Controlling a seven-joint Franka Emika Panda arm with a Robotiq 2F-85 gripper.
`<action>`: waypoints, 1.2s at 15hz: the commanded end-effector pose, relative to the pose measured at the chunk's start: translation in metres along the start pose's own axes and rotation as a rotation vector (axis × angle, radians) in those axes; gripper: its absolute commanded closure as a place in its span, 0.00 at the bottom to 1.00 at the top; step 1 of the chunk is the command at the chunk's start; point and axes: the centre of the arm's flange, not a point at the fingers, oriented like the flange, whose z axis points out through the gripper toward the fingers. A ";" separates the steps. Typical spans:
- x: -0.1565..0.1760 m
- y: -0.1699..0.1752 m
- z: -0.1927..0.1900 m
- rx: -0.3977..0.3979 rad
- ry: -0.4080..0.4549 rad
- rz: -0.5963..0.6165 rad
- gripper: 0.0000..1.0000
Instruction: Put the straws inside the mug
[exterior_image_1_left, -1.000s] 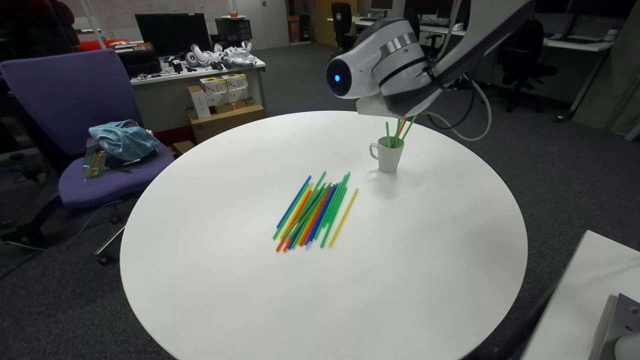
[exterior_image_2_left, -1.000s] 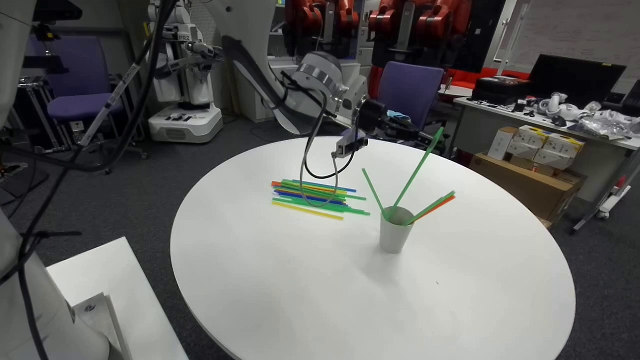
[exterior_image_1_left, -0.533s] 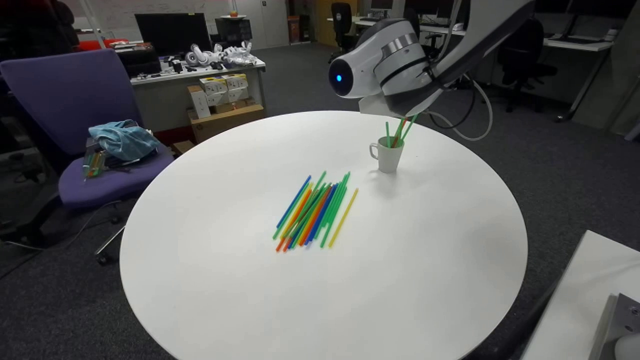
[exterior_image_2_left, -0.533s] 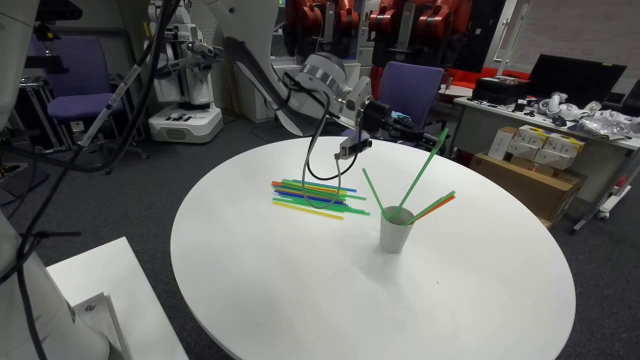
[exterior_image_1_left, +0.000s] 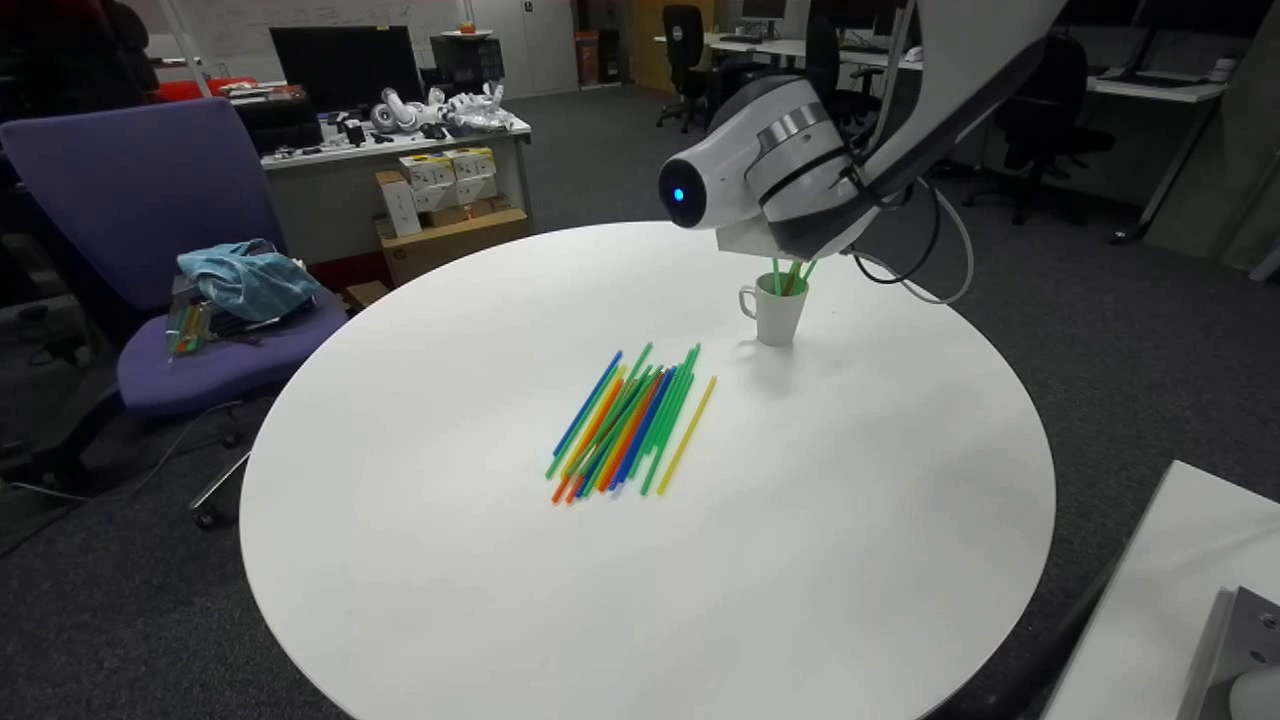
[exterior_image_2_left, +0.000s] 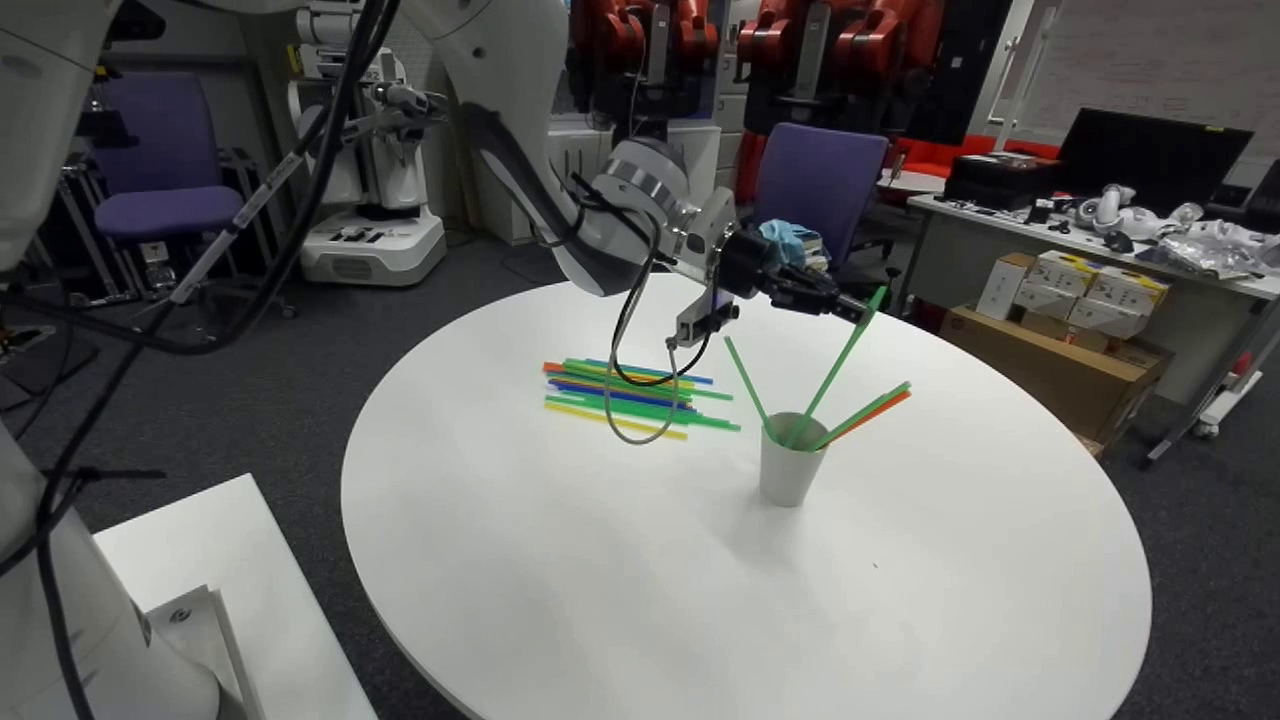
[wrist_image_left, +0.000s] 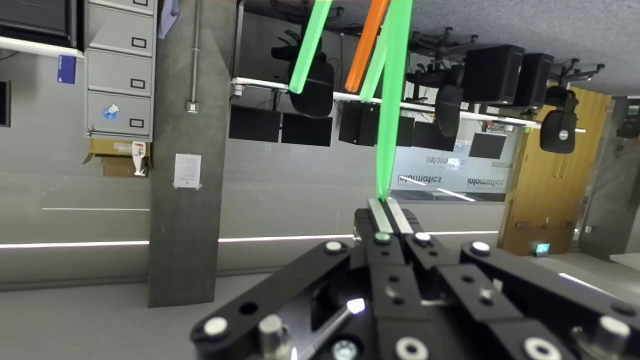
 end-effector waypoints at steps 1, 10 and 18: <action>-0.001 0.004 -0.001 0.029 0.045 0.072 1.00; -0.040 0.011 -0.011 0.078 0.027 0.125 0.74; -0.034 0.016 -0.030 0.136 -0.161 0.095 0.21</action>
